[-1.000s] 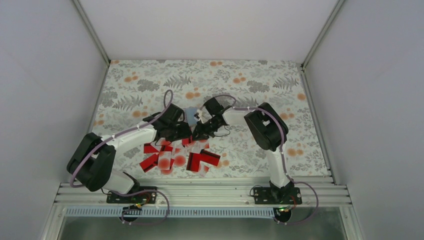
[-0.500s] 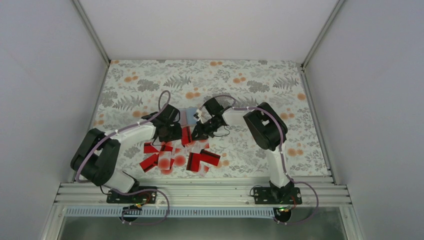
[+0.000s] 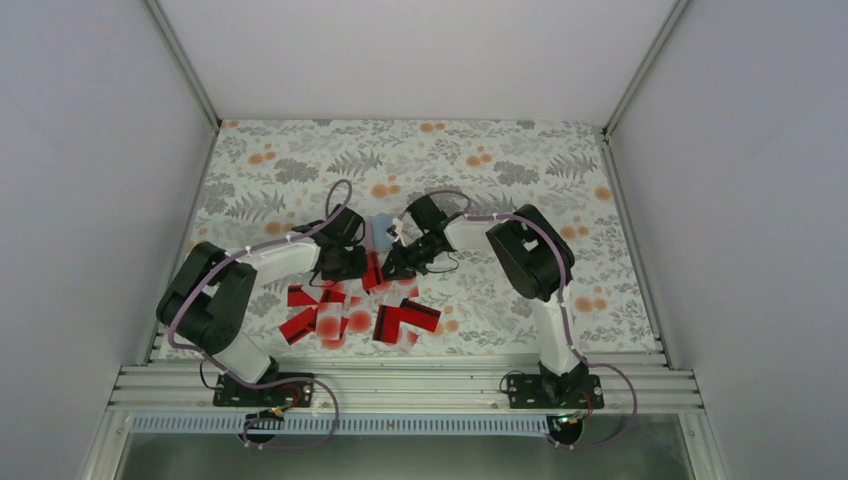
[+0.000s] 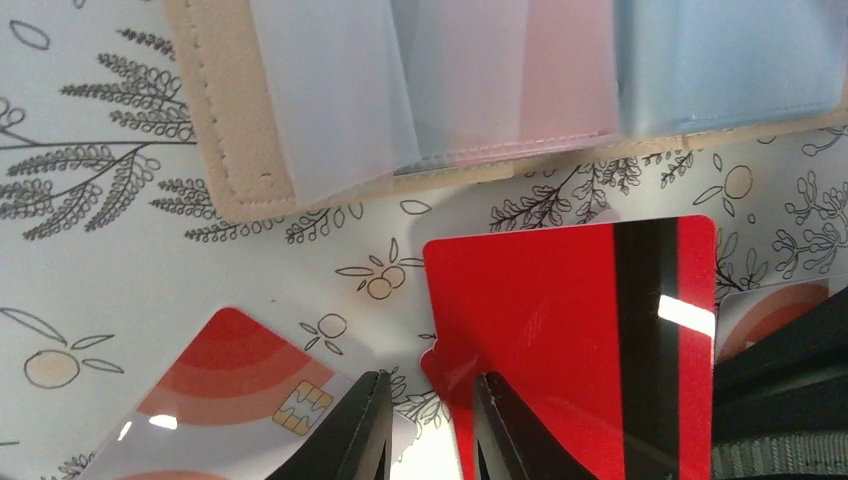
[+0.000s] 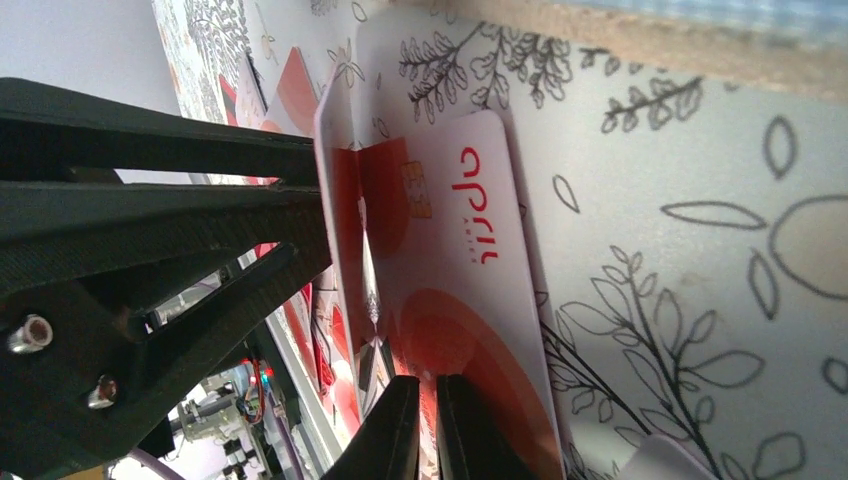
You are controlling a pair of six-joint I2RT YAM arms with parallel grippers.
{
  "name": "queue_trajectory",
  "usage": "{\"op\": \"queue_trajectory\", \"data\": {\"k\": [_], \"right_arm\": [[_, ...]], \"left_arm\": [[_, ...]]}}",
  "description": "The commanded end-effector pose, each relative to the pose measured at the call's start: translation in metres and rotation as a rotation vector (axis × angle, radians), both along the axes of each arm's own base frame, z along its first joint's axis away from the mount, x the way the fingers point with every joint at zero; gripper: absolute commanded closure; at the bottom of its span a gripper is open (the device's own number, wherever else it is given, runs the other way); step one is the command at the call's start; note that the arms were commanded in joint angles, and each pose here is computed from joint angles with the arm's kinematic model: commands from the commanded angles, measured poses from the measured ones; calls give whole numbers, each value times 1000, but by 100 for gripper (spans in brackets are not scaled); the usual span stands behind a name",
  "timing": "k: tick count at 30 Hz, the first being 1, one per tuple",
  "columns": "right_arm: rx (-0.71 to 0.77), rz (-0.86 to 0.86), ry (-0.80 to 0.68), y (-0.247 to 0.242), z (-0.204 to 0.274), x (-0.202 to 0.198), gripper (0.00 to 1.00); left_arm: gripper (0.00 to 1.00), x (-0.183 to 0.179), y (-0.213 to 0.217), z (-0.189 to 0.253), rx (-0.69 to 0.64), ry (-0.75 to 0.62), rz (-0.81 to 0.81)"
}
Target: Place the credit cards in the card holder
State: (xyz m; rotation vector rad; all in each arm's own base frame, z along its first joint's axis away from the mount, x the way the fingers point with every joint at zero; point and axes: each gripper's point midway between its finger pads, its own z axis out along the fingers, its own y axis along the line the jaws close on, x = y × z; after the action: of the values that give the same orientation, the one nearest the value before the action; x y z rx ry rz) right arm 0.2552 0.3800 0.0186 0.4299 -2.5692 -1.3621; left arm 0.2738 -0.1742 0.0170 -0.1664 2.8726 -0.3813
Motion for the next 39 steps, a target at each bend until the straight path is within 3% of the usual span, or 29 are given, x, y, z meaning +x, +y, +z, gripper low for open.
{"op": "queue_trajectory", "data": {"k": [1, 22, 32, 39], "right_arm": [[-15, 2, -38, 0, -7, -1, 92], [140, -11, -111, 13, 41, 9, 78], [100, -53, -123, 5, 48, 17, 78], [112, -60, -118, 6, 52, 17, 71]], "left_arm": [[79, -6, 5, -18, 40, 44, -40], [83, -8, -3, -29, 10, 60, -87], [83, -7, -5, -28, 7, 55, -92], [84, -7, -5, -29, 7, 56, -93]]}}
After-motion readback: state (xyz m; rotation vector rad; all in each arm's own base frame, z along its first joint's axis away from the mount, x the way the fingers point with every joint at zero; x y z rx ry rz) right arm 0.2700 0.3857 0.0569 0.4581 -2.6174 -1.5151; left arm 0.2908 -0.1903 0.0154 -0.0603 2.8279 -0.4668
